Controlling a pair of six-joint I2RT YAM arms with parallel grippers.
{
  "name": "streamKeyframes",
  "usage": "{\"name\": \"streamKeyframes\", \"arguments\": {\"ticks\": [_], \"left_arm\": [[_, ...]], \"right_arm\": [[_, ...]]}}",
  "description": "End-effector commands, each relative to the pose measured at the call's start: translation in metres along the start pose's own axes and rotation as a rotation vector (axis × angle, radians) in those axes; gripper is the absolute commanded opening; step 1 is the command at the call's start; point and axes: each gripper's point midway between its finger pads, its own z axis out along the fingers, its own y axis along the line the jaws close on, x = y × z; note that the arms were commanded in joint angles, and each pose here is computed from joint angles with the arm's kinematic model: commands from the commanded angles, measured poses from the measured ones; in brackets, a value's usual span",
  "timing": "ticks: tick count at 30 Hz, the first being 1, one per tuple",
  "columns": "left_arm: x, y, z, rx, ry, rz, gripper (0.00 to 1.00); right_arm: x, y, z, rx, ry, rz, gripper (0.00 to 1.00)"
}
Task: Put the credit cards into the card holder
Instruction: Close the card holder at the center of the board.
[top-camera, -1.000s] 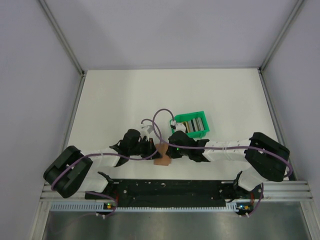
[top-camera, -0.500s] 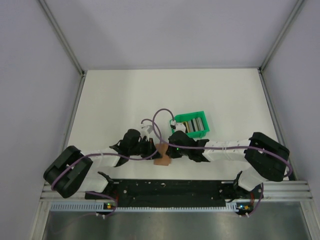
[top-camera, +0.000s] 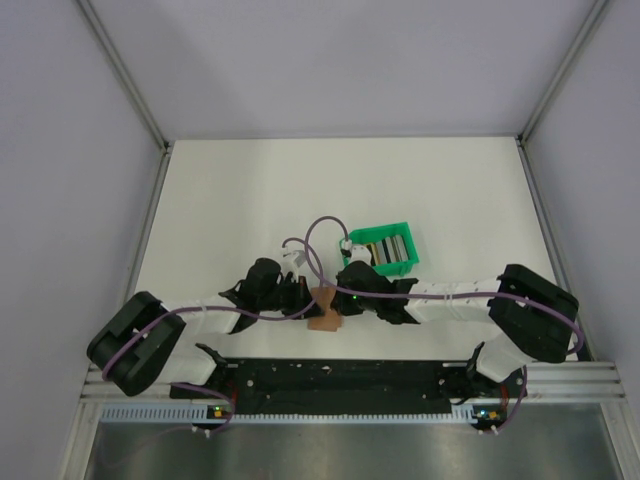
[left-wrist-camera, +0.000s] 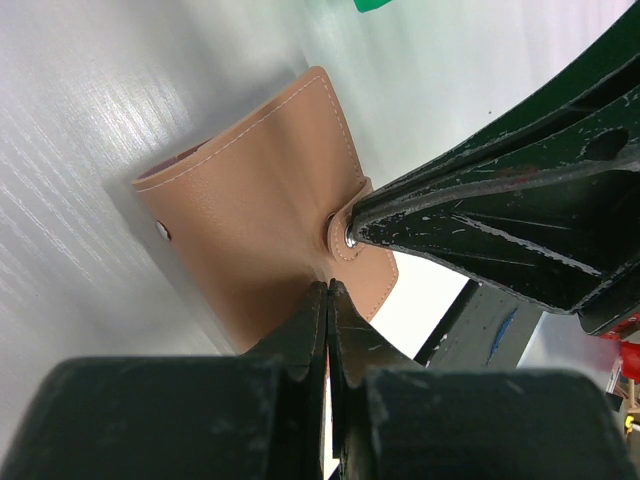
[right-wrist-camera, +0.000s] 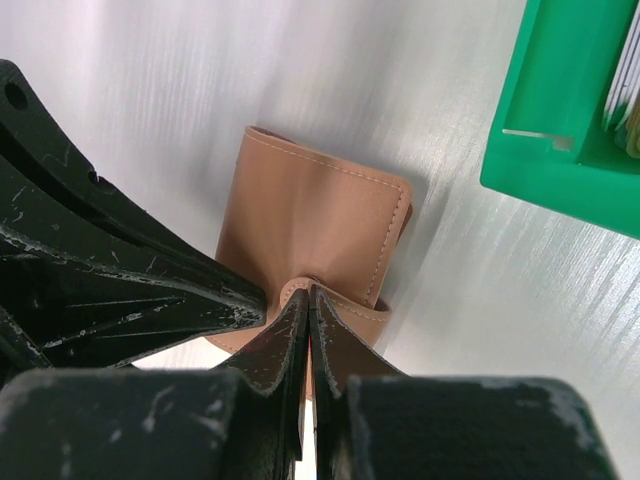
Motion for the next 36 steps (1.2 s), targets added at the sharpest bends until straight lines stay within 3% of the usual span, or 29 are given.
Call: {"name": "streamKeyframes", "arguments": {"ticks": [1,13,15,16,21,24,31,36], "left_arm": [[0.015,0.023,0.0,-0.082,0.026,-0.005,0.0],[0.015,0.02,-0.003,-0.079,0.003,-0.064,0.02],[0.01,0.011,-0.008,-0.045,-0.048,-0.108,0.11],[0.007,0.009,-0.012,-0.043,-0.078,-0.116,0.23],[-0.02,0.008,-0.035,-0.146,-0.194,-0.092,0.59],[-0.025,0.01,-0.045,-0.195,-0.208,-0.07,0.68],[0.006,0.021,-0.03,-0.167,-0.102,-0.107,0.7],[0.008,0.021,-0.028,-0.153,-0.107,-0.135,0.7]], "right_arm": [[-0.013,0.005,0.003,0.005,-0.042,0.012,0.01],[-0.023,0.003,0.0,0.039,-0.047,-0.048,0.02],[-0.034,0.007,-0.008,0.013,-0.071,-0.045,0.05],[-0.036,0.003,-0.013,0.019,-0.065,-0.041,0.06],[-0.045,-0.003,-0.034,0.006,-0.099,-0.016,0.15],[-0.035,-0.013,-0.039,0.014,-0.088,0.019,0.2],[-0.012,-0.026,-0.039,-0.01,-0.073,0.113,0.22],[-0.008,-0.022,-0.036,-0.03,-0.053,0.112,0.23]]}}
